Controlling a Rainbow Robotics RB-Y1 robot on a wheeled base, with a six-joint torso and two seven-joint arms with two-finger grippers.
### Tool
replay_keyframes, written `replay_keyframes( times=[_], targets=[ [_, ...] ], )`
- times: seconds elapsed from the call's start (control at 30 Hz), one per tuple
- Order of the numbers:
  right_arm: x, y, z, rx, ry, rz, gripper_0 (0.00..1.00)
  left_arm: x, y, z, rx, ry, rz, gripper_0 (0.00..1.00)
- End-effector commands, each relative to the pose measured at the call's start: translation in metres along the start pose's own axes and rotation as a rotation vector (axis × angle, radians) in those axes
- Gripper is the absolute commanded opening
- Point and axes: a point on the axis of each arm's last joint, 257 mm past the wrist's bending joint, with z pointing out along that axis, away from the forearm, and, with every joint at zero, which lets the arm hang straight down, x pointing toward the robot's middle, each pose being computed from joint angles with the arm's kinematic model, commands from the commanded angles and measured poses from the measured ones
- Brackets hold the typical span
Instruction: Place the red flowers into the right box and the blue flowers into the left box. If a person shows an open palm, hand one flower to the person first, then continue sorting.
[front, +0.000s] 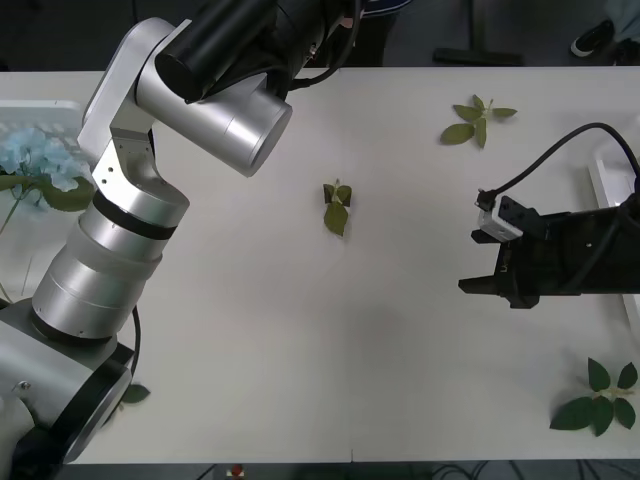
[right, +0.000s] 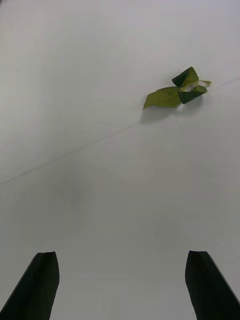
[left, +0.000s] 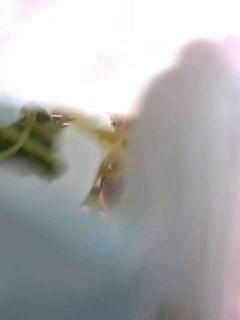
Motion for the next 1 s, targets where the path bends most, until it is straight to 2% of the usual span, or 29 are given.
replay_keyframes(
  times=[0.03,0.37,0.6,1.0],
  targets=[
    [-0.007,-0.006,-0.007,0.018,-0.002,-0.034,0.74,-0.034,-0.009,0.001,0.024,-0.061,0.032,1.00],
    [-0.007,-0.006,-0.007,0.018,-0.002,-0.034,0.73,-0.044,-0.010,-0.002,0.027,-0.080,0.038,1.00],
    [-0.007,-0.006,-0.007,0.018,-0.002,-0.034,0.74,-0.048,-0.001,-0.006,0.018,-0.080,0.107,1.00],
    [-0.007,-0.006,-0.007,0.018,-0.002,-0.034,0.73,-0.039,0.022,-0.013,0.063,0.012,0.241,1.00]
  ],
)
